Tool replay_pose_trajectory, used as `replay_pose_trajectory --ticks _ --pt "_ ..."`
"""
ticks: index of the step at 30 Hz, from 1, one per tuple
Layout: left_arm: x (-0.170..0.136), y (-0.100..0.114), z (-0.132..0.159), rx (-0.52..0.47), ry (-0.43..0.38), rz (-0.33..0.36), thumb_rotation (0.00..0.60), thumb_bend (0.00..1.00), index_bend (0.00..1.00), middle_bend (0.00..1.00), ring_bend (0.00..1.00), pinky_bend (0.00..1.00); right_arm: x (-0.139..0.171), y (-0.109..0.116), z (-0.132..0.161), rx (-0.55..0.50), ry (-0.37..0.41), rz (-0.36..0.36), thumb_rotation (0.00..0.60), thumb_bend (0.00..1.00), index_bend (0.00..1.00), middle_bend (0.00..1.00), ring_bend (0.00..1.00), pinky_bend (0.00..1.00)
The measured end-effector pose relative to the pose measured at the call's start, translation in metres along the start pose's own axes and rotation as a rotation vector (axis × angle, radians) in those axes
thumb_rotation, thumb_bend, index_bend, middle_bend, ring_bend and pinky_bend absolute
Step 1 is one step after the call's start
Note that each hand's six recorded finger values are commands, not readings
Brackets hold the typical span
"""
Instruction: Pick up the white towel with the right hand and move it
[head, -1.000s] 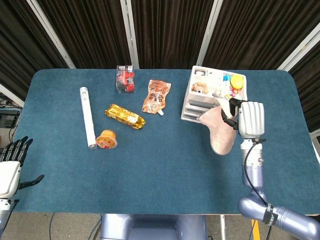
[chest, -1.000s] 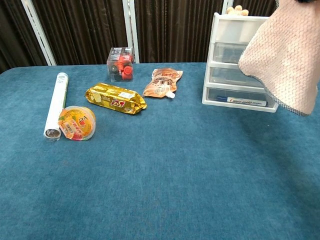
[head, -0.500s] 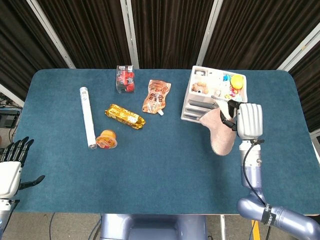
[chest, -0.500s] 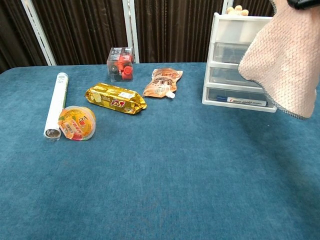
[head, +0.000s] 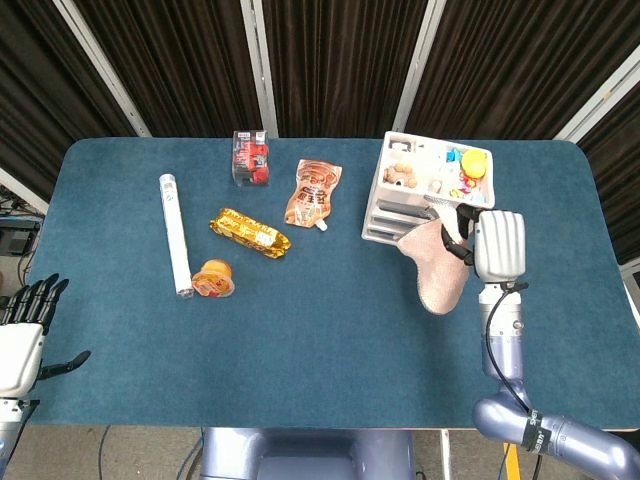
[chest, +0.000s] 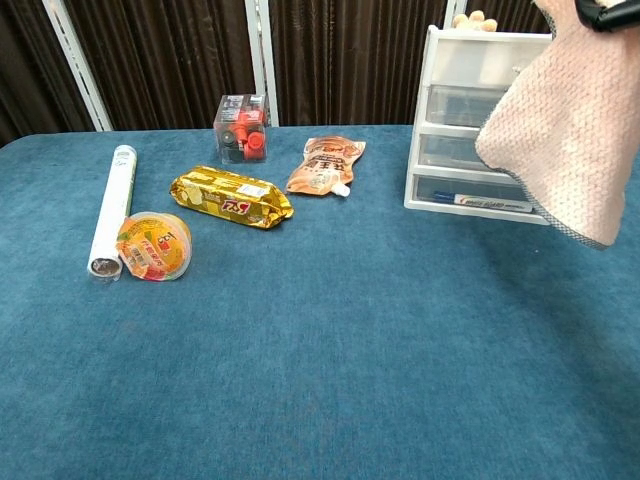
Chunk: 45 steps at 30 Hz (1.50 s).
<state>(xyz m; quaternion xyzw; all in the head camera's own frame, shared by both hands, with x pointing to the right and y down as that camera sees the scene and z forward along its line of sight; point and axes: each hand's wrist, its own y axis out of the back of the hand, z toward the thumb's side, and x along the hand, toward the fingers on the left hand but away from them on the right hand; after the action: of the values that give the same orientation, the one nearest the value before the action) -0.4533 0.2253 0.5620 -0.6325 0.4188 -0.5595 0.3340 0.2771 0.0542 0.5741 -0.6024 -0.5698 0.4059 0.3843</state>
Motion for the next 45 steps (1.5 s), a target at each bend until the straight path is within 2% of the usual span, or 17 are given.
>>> replay_pose_trajectory --ticks 14,16,17,19,20,22,23,24,26,27,29,34,40,45 --pt "0.000 0.000 0.000 0.002 0.002 0.001 0.600 0.00 0.00 0.00 0.00 0.00 0.022 -0.023 -0.013 -0.005 -0.028 0.063 0.600 0.50 0.76 0.81 0.82 0.96" --pt "0.000 0.000 0.000 0.001 0.002 0.001 0.600 0.00 0.00 0.00 0.00 0.00 0.026 -0.026 -0.014 -0.004 -0.031 0.072 0.600 0.48 0.75 0.81 0.82 0.95" --pt "0.000 0.000 0.000 0.000 0.002 0.001 0.600 0.00 0.00 0.00 0.00 0.00 0.028 -0.028 -0.015 -0.003 -0.032 0.078 0.600 0.43 0.72 0.78 0.79 0.93" --pt "0.000 0.000 -0.001 0.000 0.003 0.001 0.600 0.00 0.00 0.00 0.00 0.00 0.032 -0.032 -0.016 0.002 -0.034 0.090 0.600 0.28 0.61 0.68 0.69 0.81" --pt "0.000 0.000 -0.001 -0.001 0.002 0.001 0.600 0.00 0.00 0.00 0.00 0.00 0.034 -0.034 -0.017 0.009 -0.035 0.101 0.600 0.18 0.49 0.56 0.57 0.69" --pt "0.000 0.001 -0.001 0.000 0.002 0.001 0.600 0.00 0.00 0.00 0.00 0.00 0.039 -0.040 -0.019 0.016 -0.037 0.128 0.600 0.05 0.26 0.35 0.33 0.49" --pt "0.000 0.001 0.000 0.000 0.001 0.001 0.600 0.00 0.00 0.00 0.00 0.00 0.043 -0.044 -0.020 0.021 -0.037 0.153 0.600 0.02 0.19 0.28 0.25 0.44" --pt "0.000 0.001 0.000 0.000 0.000 0.001 0.600 0.00 0.00 0.00 0.00 0.00 0.047 -0.047 -0.020 0.025 -0.037 0.175 0.600 0.00 0.09 0.17 0.13 0.34" --pt "0.000 0.001 0.000 0.000 -0.001 0.001 0.600 0.00 0.00 0.00 0.00 0.00 0.056 -0.054 -0.022 0.040 -0.041 0.226 0.600 0.00 0.02 0.05 0.03 0.21" --pt "0.000 0.001 0.000 0.001 -0.002 0.002 0.600 0.00 0.00 0.00 0.00 0.00 0.060 -0.056 -0.023 0.049 -0.042 0.246 0.600 0.00 0.00 0.02 0.00 0.17" --pt "0.000 0.001 0.000 0.000 -0.004 0.003 0.600 0.00 0.00 0.00 0.00 0.00 0.068 -0.059 -0.024 0.068 -0.045 0.282 0.600 0.00 0.00 0.00 0.00 0.13" --pt "-0.001 0.003 0.000 0.000 -0.009 0.008 0.600 0.00 0.00 0.00 0.00 0.00 0.084 -0.053 -0.028 0.111 -0.038 0.328 0.600 0.00 0.00 0.00 0.00 0.13" --pt "-0.002 0.004 -0.001 0.015 -0.021 0.009 0.600 0.00 0.00 0.00 0.00 0.00 0.110 -0.024 -0.044 0.257 0.025 0.355 0.600 0.00 0.00 0.00 0.00 0.12" --pt "-0.002 0.003 -0.002 0.046 -0.023 0.010 0.600 0.00 0.00 0.00 0.00 0.00 0.147 0.009 -0.068 0.374 0.069 0.386 0.600 0.00 0.00 0.00 0.00 0.10"
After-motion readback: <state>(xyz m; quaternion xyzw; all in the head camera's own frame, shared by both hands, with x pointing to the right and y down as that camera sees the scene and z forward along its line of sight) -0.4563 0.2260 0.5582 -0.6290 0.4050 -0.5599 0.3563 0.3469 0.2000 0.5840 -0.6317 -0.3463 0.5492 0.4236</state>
